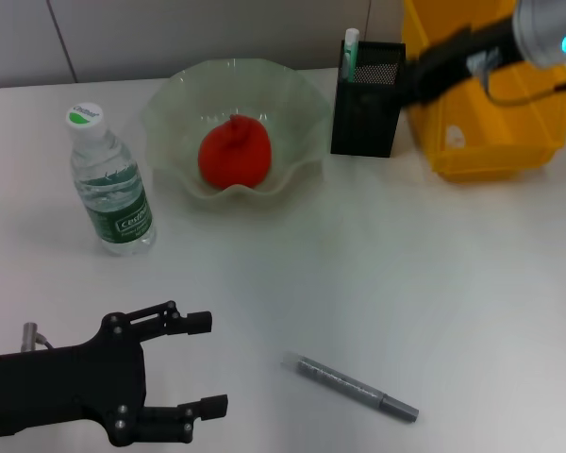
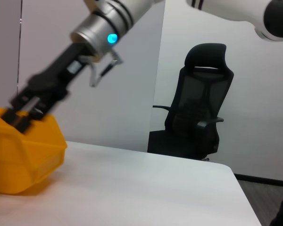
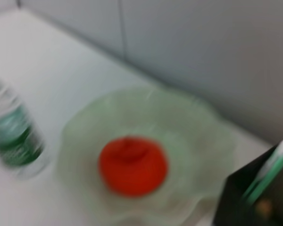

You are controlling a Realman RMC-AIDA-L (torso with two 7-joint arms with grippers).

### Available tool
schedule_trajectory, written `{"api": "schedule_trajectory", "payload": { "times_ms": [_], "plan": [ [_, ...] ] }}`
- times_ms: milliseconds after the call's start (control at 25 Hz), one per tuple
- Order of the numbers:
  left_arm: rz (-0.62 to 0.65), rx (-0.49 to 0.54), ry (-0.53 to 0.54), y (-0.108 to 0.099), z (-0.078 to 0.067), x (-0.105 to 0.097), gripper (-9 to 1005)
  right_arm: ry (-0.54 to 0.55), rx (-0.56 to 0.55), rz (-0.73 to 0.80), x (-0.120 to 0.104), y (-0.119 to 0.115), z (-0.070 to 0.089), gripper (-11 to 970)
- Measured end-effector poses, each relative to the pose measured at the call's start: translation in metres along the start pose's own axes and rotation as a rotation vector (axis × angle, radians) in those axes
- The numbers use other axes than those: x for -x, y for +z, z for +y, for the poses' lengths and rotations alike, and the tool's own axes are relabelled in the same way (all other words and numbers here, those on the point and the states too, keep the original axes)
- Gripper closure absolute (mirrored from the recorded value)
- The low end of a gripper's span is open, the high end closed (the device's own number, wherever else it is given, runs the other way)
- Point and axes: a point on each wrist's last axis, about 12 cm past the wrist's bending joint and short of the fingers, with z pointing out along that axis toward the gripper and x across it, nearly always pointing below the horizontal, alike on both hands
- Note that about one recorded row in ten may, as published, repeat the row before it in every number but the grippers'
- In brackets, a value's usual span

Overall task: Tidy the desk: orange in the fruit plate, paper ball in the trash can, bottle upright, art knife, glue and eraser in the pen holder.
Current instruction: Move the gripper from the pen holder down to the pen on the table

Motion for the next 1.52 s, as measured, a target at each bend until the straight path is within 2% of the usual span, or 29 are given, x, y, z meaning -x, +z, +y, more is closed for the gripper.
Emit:
{"api": "schedule_trajectory", "payload": {
  "times_ms": [40, 80, 160, 200, 320, 360, 400, 520, 560, 640, 680, 720, 1000, 1160, 1520],
  "plan": [
    [-0.001, 0.0, 0.0, 0.0, 0.0, 0.0, 136, 0.0, 0.015, 0.043, 0.001, -0.001, 0.008, 229],
    [-0.001, 0.001, 0.001, 0.0, 0.0, 0.0, 136, 0.0, 0.015, 0.043, 0.001, -0.001, 0.008, 229],
    [0.001, 0.0, 0.002, 0.001, 0.0, 0.0, 136, 0.028, 0.08, 0.171, 0.004, 0.002, 0.029, 229],
    [0.001, 0.0, 0.002, 0.001, 0.0, 0.0, 136, 0.028, 0.08, 0.171, 0.004, 0.002, 0.029, 230],
    [0.003, -0.002, 0.002, 0.001, 0.0, -0.001, 136, 0.054, 0.158, 0.281, 0.008, 0.008, 0.045, 230],
    [0.005, -0.004, 0.001, 0.001, 0.0, -0.001, 136, 0.055, 0.209, 0.353, 0.009, 0.014, 0.055, 230],
    [0.005, -0.004, 0.001, 0.001, 0.0, -0.001, 136, 0.055, 0.209, 0.353, 0.009, 0.014, 0.055, 230],
    [0.01, 0.0, 0.003, -0.002, -0.001, -0.001, 136, 0.028, 0.245, 0.45, 0.009, 0.027, 0.071, 230],
    [0.011, 0.001, 0.003, -0.002, -0.001, -0.002, 136, -0.011, 0.243, 0.51, 0.009, 0.036, 0.084, 230],
    [0.014, 0.004, 0.001, -0.003, -0.002, -0.002, 136, -0.028, 0.239, 0.534, 0.009, 0.04, 0.089, 229],
    [0.015, 0.005, 0.004, -0.004, -0.002, -0.003, 136, -0.062, 0.226, 0.571, 0.011, 0.049, 0.1, 229],
    [0.015, 0.005, 0.004, -0.004, -0.002, -0.003, 136, -0.062, 0.226, 0.571, 0.011, 0.049, 0.1, 229],
    [0.019, 0.013, 0.019, -0.005, -0.004, -0.005, 136, -0.154, 0.238, 0.626, 0.017, 0.078, 0.13, 236],
    [0.026, 0.022, 0.019, -0.005, -0.003, -0.006, 136, -0.191, 0.227, 0.612, 0.019, 0.092, 0.141, 242],
    [0.036, 0.034, 0.021, -0.003, 0.001, -0.006, 136, -0.202, 0.253, 0.627, 0.021, 0.109, 0.159, 255]
  ]
}}
